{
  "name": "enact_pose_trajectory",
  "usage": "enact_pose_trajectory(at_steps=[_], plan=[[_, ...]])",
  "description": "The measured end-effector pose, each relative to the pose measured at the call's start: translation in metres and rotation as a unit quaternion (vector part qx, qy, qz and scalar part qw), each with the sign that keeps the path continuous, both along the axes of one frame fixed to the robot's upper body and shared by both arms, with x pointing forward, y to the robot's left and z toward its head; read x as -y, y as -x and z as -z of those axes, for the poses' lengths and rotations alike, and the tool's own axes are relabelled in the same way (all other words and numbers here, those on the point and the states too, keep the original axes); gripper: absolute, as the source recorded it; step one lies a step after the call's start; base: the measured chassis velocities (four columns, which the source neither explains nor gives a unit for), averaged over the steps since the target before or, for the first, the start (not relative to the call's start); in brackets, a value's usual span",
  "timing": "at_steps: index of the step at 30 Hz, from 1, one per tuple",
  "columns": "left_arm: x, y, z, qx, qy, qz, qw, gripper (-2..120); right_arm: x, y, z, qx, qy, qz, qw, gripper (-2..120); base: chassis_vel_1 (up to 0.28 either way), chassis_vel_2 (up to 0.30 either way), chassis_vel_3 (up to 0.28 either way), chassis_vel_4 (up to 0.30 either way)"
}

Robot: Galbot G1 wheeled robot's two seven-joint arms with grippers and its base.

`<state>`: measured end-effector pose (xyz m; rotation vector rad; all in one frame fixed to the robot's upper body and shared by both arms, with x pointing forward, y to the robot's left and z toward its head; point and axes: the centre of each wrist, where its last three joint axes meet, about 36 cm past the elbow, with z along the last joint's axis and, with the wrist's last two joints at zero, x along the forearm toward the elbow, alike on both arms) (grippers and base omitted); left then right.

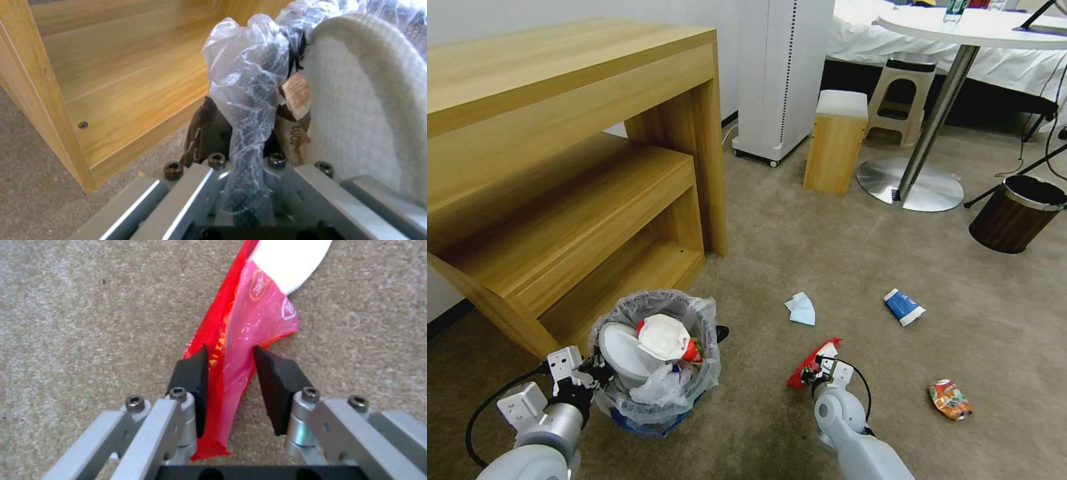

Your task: Pick up the trash bin and place the garbage on the floor into it.

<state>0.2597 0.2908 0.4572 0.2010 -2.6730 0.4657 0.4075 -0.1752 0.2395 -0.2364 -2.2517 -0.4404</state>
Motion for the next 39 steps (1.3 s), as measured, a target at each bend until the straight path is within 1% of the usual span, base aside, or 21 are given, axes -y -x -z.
enact_pose_trajectory(at_steps=[4, 5, 7, 13, 15, 28, 33, 35, 39], plan=[[0.0, 0.0, 0.0, 0.001, 0.0, 0.0, 1.0, 1, -0.002, 0.0, 0.0, 0.001, 0.0, -0.002, 1.0, 26, 0.0, 0.0, 0.0, 0.0], [0.0, 0.0, 0.0, 0.001, 0.0, 0.0, 1.0, 1, -0.002, 0.0, 0.001, 0.0, 0.001, -0.004, 1.0, 22, 0.0, 0.0, 0.0, 0.0], [0.0, 0.0, 0.0, 0.001, 0.0, 0.0, 1.0, 1, -0.003, 0.0, 0.003, 0.001, 0.002, -0.005, 1.0, 19, 0.0, 0.0, 0.0, 0.0], [0.0, 0.0, 0.001, 0.0, 0.0, 0.0, 1.0, 1, -0.004, -0.001, 0.004, 0.003, 0.004, -0.008, 1.0, 14, 0.0, 0.0, 0.0, 0.0], [0.0, 0.0, 0.002, 0.0, 0.0, 0.0, 1.0, 1, -0.006, -0.001, 0.004, 0.003, 0.003, -0.01, 1.0, 7, 0.0, 0.0, 0.0, 0.0], [0.0, 0.0, 0.002, 0.0, -0.001, -0.001, 1.0, 1, -0.012, -0.004, 0.004, 0.006, 0.004, -0.018, 1.0, 4, 0.0, 0.0, 0.0, 0.0], [0.0, 0.001, 0.002, -0.001, -0.002, -0.001, 1.0, 1, -0.012, 0.0, 0.006, 0.008, 0.005, -0.024, 1.0, 4, 0.0, 0.0, 0.0, 0.0], [0.0, 0.002, 0.002, -0.001, -0.003, -0.001, 1.0, 1, -0.011, 0.002, 0.007, 0.008, 0.005, -0.026, 1.0, 0, 0.0, 0.0, 0.0, 0.0], [0.001, 0.002, 0.002, -0.001, -0.003, 0.0, 1.0, 1, -0.009, 0.007, 0.007, 0.014, 0.002, -0.031, 0.999, 0, 0.0, 0.0, 0.0, 0.0]])
